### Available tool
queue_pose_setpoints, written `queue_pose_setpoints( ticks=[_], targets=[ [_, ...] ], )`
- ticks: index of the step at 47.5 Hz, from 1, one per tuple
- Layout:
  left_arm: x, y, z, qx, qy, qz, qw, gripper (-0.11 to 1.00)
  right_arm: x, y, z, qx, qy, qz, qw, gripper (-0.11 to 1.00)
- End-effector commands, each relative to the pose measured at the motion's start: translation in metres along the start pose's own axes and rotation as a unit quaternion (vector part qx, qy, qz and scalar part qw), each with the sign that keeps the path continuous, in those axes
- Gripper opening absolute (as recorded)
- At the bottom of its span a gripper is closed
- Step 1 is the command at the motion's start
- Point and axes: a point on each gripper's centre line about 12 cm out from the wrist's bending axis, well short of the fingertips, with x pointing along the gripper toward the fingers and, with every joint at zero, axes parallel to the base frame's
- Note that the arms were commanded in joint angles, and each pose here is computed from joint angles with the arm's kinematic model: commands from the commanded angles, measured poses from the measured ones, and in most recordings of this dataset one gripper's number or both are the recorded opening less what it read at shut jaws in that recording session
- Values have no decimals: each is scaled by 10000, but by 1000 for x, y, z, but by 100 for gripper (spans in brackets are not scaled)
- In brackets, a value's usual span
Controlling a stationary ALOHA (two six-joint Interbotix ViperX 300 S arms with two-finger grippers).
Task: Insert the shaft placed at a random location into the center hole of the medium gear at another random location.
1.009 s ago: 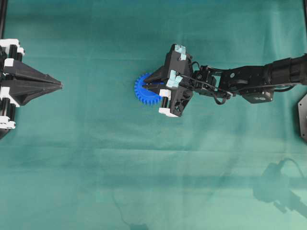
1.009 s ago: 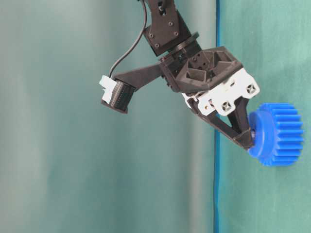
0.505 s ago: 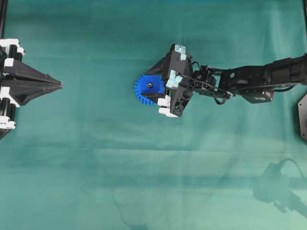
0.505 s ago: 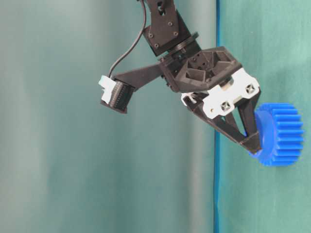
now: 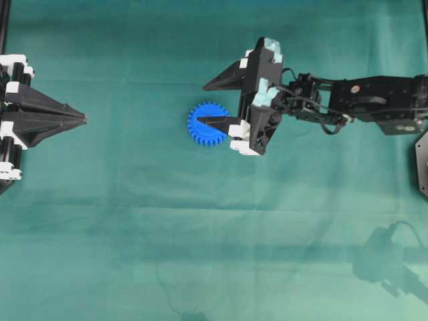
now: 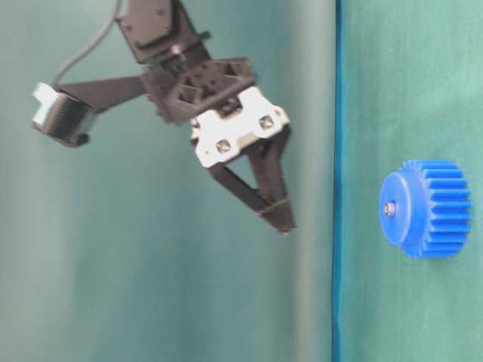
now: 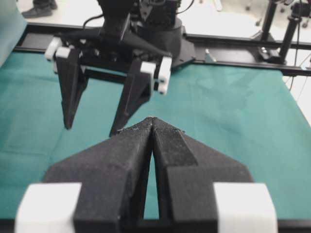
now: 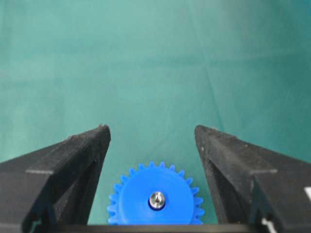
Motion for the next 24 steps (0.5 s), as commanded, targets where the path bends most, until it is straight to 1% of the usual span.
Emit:
queue_pose_setpoints(
  ticks=[1, 7, 12, 24],
  targets=[
    [2, 0, 4, -8, -46, 1, 10000, -1, -9, 2, 17, -6, -227, 38, 9997, 84],
    [2, 0, 4, -15, -46, -7, 10000, -1, -14, 3, 14, 6, -149, 46, 9999, 84],
    [1, 0, 3, -15, -46, -7, 10000, -1, -25, 2, 11, 15, -111, 51, 9999, 84],
    [1, 0, 3, -15, -46, 0, 10000, -1, -75, 0, 2, 65, -205, 93, 9997, 84]
  ],
)
